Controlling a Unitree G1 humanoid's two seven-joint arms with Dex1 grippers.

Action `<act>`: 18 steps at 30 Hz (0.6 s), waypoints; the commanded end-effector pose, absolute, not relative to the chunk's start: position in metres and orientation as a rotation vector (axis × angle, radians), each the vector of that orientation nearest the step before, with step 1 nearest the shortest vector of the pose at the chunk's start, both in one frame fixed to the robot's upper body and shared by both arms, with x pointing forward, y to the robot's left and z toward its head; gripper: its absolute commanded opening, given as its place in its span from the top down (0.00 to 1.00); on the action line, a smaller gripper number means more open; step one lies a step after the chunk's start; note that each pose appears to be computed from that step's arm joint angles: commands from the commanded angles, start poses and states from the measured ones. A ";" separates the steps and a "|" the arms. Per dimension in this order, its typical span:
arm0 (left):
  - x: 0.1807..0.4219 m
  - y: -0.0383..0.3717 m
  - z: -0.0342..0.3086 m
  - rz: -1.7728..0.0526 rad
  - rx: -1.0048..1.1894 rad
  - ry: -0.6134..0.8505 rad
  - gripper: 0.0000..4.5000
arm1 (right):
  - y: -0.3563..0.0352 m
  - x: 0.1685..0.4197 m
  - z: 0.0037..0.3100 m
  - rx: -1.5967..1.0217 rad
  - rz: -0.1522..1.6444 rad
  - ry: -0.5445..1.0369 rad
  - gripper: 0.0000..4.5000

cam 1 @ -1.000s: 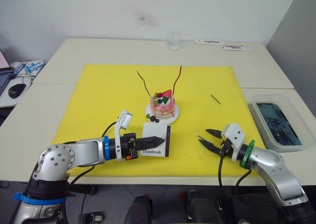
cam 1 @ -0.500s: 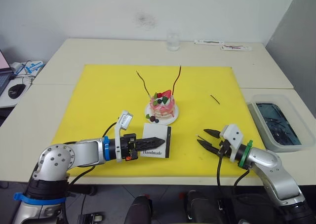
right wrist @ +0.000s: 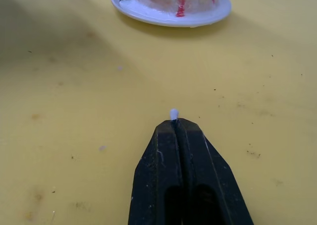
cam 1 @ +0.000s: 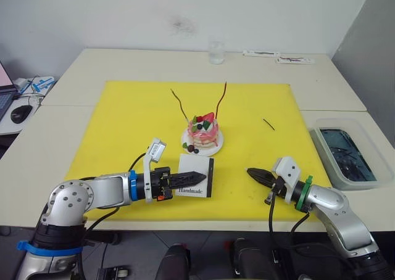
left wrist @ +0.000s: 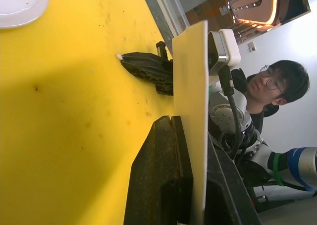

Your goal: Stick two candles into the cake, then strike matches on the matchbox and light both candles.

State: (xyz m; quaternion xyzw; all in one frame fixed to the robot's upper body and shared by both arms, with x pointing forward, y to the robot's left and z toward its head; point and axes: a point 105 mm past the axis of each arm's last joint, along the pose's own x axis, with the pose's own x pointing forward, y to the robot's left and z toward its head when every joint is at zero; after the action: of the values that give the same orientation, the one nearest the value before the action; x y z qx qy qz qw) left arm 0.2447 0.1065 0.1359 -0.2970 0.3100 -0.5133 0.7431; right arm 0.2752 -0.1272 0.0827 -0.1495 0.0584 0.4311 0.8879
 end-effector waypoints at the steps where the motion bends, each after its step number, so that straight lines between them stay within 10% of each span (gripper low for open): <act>1: 0.249 0.102 0.145 -1.132 -0.654 0.637 1.00 | -0.124 0.270 0.110 -0.333 0.932 0.055 0.99; 18: 0.276 0.072 0.152 -1.109 -0.576 0.531 1.00 | -0.081 0.255 0.180 -0.557 1.110 0.016 0.99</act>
State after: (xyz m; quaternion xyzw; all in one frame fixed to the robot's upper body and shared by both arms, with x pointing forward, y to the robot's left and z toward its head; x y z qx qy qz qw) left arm 0.2750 0.0751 0.1440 -0.2702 0.2656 -0.5029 0.7769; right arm 0.2595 -0.0884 0.1728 -0.2540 0.0230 0.5082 0.8226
